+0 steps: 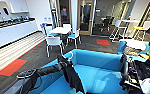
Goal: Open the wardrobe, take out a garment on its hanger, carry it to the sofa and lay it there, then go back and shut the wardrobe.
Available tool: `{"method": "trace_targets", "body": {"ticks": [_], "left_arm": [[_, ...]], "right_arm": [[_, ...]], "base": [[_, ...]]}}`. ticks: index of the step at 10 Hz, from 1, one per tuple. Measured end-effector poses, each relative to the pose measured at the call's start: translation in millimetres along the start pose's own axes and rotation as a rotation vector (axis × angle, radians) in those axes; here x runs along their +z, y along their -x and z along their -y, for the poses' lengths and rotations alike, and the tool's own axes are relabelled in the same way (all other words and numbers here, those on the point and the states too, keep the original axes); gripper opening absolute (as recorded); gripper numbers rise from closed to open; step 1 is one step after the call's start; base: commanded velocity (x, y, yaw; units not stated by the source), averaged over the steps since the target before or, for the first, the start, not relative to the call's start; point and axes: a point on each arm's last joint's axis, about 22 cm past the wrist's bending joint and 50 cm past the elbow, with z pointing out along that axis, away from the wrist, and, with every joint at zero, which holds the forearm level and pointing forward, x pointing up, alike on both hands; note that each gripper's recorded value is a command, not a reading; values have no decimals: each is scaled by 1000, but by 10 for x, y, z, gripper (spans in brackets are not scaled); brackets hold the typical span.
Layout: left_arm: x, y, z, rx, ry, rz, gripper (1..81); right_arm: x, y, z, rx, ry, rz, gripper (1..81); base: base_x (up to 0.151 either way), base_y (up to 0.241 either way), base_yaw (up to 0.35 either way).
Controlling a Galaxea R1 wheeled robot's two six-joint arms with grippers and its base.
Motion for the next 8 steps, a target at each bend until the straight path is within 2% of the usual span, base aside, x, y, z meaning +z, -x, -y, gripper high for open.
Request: {"method": "trace_targets", "body": {"ticks": [3,5,8], "left_arm": [[-298,354,966,5,-113,29,10],[-502,414,1385,10,-158,32,10],[-796,825,1941,-11,-222,71,10]], "right_arm": [[0,2,0,0,0,0,811],[0,-1,2,0,0,0,811],[3,-11,6,-10,-1,3,811]], "base": [[0,0,0],[0,0,0],[0,0,0]]}}
